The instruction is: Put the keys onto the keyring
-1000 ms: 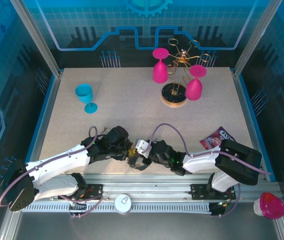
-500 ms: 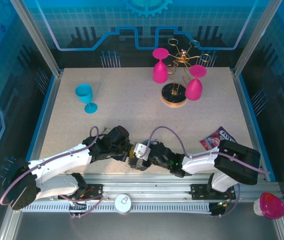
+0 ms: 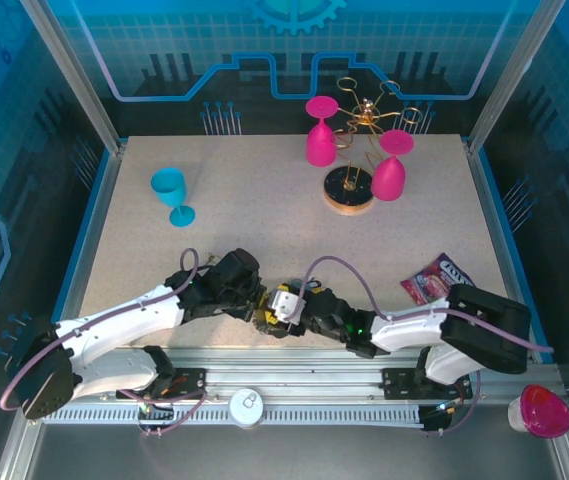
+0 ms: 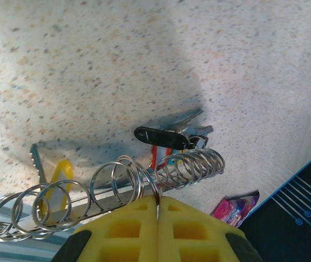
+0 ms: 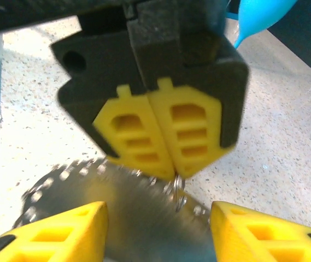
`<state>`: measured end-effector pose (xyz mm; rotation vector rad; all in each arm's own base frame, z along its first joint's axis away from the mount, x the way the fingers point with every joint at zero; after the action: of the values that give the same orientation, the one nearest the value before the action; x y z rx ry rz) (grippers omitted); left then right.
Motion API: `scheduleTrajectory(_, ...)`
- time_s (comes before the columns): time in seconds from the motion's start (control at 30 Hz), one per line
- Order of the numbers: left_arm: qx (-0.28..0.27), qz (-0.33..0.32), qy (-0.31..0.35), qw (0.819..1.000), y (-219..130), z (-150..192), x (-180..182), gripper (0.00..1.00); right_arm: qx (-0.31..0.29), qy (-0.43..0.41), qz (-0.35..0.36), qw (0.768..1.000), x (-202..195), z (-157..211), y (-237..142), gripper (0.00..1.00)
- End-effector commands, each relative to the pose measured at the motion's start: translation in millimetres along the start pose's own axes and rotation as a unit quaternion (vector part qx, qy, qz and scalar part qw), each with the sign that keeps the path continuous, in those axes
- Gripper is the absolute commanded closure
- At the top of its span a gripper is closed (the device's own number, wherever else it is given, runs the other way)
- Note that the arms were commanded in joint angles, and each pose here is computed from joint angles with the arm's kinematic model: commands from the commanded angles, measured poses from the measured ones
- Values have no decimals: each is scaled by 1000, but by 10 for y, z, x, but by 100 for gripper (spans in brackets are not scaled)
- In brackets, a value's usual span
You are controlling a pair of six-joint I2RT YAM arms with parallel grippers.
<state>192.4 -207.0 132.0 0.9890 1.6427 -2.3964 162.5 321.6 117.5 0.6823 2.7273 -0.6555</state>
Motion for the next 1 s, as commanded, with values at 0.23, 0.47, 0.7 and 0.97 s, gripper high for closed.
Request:
scheduleTrajectory(0.23, -36, 49, 276, 959, -188, 32, -648, 100, 1, 130, -20, 991, -790, -49, -733, 50)
scheduleTrajectory(0.47, -5, 64, 426, 902, -183, 214, -907, 100, -11, 157, -42, 987, -1025, -211, -750, 54)
scheduleTrajectory(0.7, 16, 91, 558, 825, -218, 344, -976, 100, -9, 150, -73, 986, -1018, -199, -652, 56)
scheduleTrajectory(0.97, 4, 133, 693, 708, -329, 391, -931, 100, -42, 125, -127, 983, -936, -278, -557, 65)
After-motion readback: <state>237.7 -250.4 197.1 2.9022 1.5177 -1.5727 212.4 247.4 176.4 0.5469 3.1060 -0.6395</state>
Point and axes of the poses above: each hand's point on the last joint's axis, 136 mm out from that joint toward the fingers, its own y axis out along the fingers, its own x axis along the line the jaws close on, z = x × y, the point moved 3 cm from there along -y, back along the fingers, and after that the axes turned 1 degree about -y, right-handed, at the moved point
